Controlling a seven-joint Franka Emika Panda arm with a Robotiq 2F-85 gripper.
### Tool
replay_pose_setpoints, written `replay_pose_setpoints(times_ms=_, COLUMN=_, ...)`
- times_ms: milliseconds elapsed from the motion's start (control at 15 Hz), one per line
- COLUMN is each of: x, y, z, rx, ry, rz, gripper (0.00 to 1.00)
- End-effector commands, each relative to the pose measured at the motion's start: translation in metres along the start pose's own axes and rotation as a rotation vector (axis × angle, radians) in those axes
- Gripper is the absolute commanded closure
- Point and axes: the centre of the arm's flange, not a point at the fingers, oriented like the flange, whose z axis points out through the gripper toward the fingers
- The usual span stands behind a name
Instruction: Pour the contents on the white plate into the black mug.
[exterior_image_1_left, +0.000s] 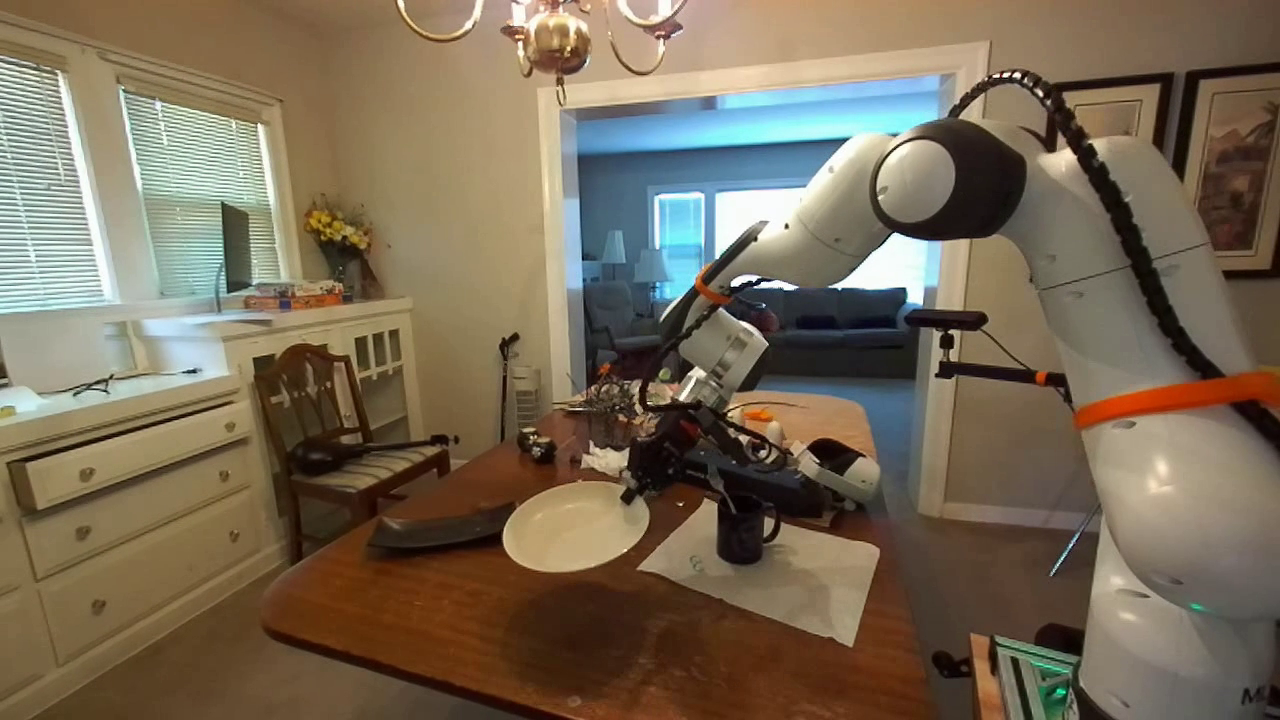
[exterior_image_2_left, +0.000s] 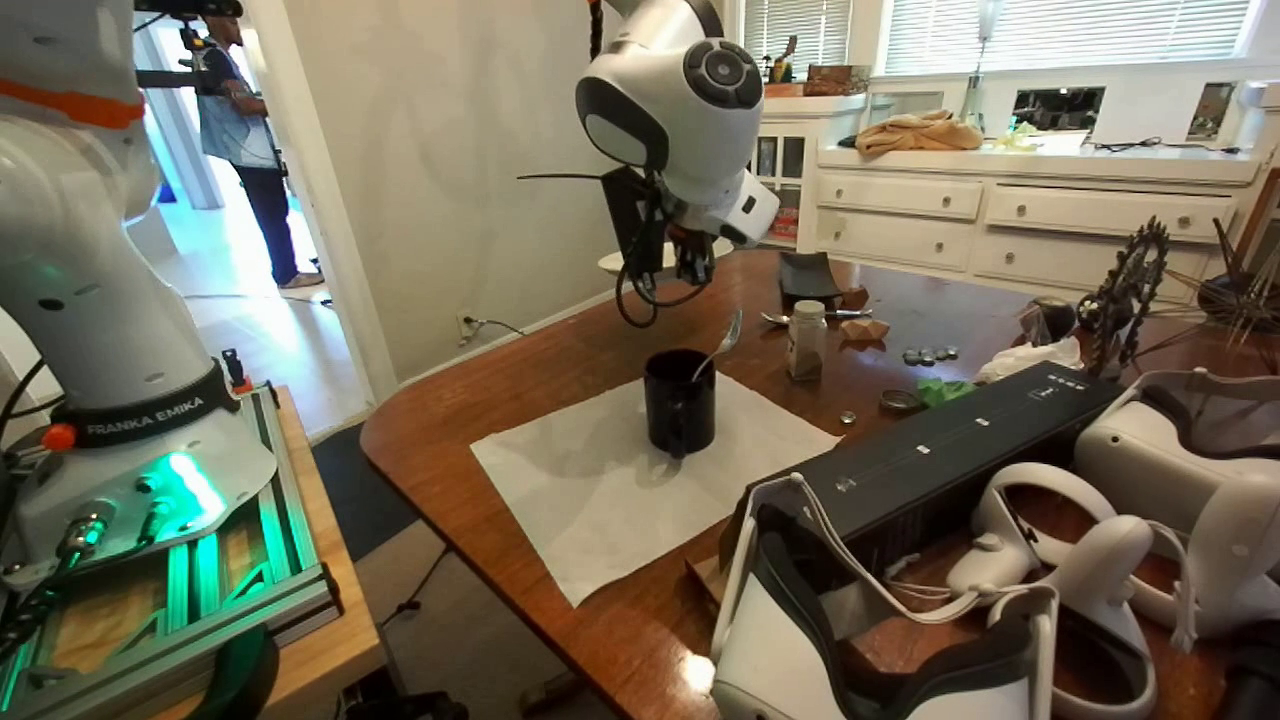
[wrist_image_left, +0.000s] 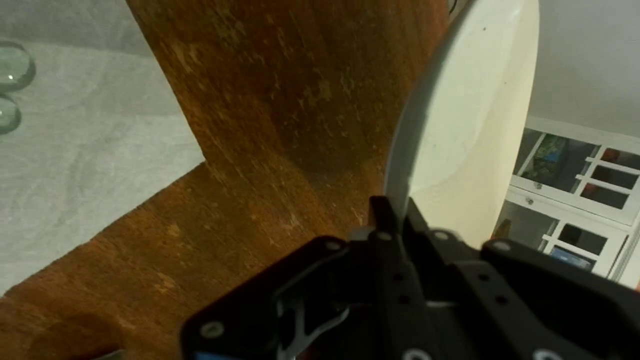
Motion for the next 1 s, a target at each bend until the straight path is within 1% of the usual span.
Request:
replay_pose_setpoints(times_ms=0, x=0.029, y=0.006, z=0.015, rx=0.033, ry=-0.060, rz=0.060, gripper=0.98)
replay_pose_setpoints(times_ms=400, x=0.060, y=-0.001, z=0.046, rx=0.094, ry=-0.122, rz=0.012, gripper=0.98)
replay_pose_setpoints(times_ms=667, x=0.083, y=-0.008, z=0.063, rx=0.101, ry=-0.125, rz=-0.020, gripper=0.98)
replay_pose_setpoints(times_ms=933, x=0.107, y=-0.015, z=0.088, rx=0.113, ry=-0.114, rz=-0.042, gripper=0.98)
